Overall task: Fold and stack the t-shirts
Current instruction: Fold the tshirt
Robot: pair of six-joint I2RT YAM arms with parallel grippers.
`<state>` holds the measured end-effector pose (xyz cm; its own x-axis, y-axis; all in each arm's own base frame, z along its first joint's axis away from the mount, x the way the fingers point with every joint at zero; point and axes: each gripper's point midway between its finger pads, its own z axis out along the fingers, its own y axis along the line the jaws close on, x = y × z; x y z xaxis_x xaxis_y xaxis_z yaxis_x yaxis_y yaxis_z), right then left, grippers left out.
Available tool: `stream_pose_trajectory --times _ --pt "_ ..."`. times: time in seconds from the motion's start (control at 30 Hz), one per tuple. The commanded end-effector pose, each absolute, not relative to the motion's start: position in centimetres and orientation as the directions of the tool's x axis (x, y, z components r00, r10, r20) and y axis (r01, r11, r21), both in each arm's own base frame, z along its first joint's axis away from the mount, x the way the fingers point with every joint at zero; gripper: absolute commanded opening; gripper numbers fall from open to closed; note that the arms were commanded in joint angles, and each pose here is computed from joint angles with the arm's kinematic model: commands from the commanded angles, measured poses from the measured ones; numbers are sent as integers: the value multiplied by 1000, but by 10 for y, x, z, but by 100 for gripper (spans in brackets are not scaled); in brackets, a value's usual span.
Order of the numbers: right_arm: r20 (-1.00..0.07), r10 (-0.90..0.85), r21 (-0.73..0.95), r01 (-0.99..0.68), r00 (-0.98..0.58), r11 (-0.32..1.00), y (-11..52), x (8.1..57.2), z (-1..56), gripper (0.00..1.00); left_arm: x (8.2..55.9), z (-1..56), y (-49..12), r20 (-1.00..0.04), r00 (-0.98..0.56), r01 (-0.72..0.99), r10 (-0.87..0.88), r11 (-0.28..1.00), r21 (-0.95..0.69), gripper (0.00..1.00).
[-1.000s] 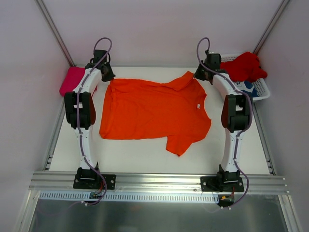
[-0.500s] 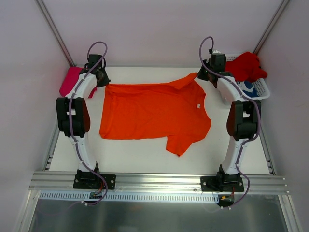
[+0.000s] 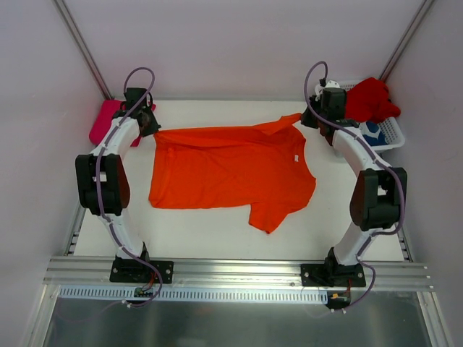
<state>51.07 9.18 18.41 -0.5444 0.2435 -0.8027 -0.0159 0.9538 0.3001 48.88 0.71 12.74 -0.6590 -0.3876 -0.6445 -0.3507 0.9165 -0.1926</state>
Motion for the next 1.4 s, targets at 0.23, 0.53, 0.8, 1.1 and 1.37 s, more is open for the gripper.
stream_pose_trajectory --times 0.23,0.53,0.8,1.1,1.37 --pt "-877 253 295 -42 -408 954 83 467 240 0 465 149 13 -675 -611 -374 -414 902 -214 0" --pt "-866 265 308 -34 -423 951 87 438 230 0 451 139 9 -656 -629 -374 -417 902 -215 0" --pt "-851 279 332 -43 -445 942 99 418 225 0 439 128 6 -633 -650 -377 -420 902 -211 0" --pt "-786 343 388 22 -514 921 102 401 190 0 429 101 -1 -576 -694 -384 -432 899 -212 0" --pt "-751 409 419 105 -518 902 95 388 176 0 422 87 1 -552 -710 -400 -437 896 -195 0"
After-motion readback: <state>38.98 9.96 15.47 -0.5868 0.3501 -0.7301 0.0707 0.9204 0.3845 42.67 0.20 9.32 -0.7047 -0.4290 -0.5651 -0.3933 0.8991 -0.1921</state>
